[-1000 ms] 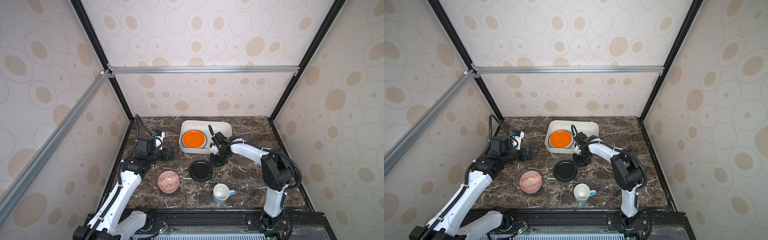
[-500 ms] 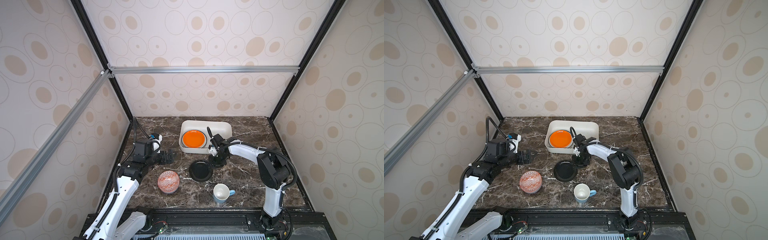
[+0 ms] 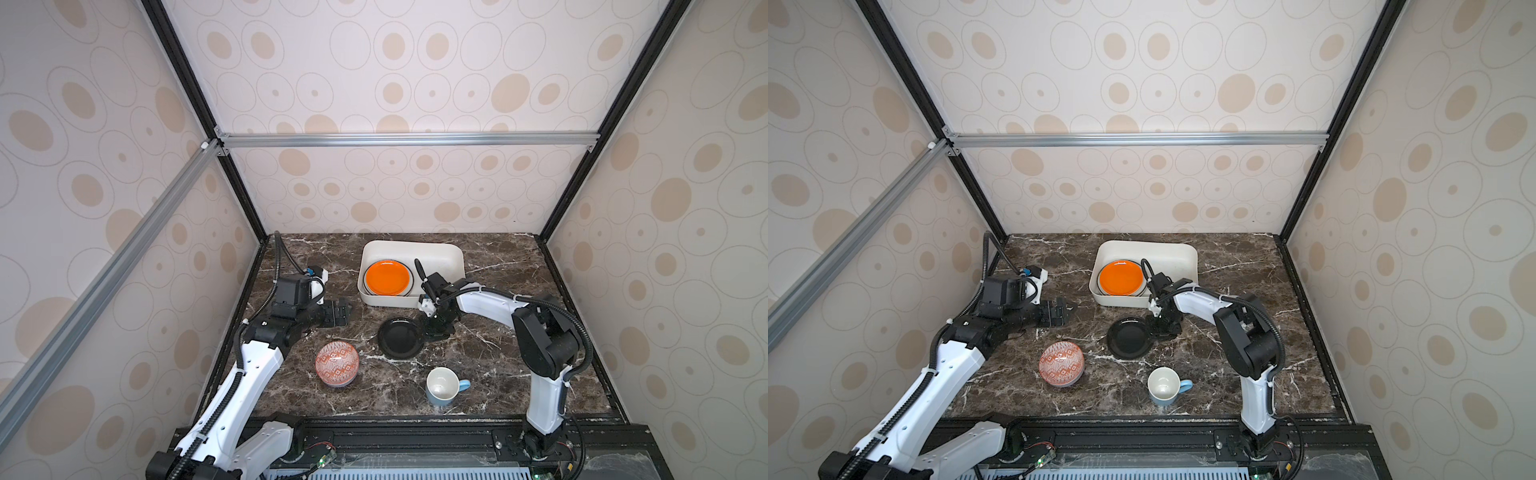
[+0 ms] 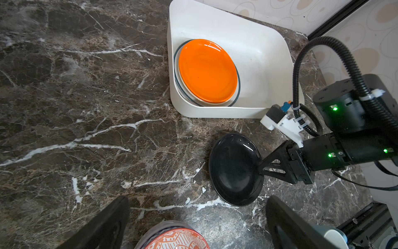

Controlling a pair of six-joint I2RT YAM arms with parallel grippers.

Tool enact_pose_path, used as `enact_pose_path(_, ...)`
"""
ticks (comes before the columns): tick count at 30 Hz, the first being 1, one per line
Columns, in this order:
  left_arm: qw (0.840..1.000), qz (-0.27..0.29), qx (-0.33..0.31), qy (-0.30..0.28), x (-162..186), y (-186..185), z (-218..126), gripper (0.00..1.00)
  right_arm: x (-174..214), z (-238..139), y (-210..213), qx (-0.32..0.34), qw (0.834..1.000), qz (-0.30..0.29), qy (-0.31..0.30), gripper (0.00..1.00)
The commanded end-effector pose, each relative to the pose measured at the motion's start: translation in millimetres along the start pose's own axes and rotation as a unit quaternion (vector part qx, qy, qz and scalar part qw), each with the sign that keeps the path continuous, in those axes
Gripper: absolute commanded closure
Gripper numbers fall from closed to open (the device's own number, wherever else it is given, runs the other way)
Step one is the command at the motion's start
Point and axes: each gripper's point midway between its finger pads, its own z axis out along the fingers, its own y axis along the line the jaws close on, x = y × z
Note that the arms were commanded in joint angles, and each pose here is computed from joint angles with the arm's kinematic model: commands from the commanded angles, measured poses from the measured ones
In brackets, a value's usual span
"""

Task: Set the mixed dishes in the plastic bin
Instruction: 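Grip the black plate rim with the right gripper while the left steadies it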

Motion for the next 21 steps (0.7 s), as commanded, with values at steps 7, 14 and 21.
enact_pose_path(7, 0.999, 0.034, 0.015, -0.026, -29.1, -11.3, 2.8, 0.01, -1.0, 1.6, -1.9, 0.001, 1.000, 0.017, -0.002, 0.60)
enact_pose_path(14, 0.999, 0.040, 0.012, -0.019, -31.4, -9.5, 9.5, 0.01, -8.5, 12.1, 3.7, -0.012, 1.000, 0.023, 0.000, 0.61)
enact_pose_path(21, 0.999, 0.042, 0.009, -0.017, -33.5, -7.9, 14.4, 0.01, -10.4, 22.1, 5.9, -0.015, 0.999, 0.031, 0.005, 0.70)
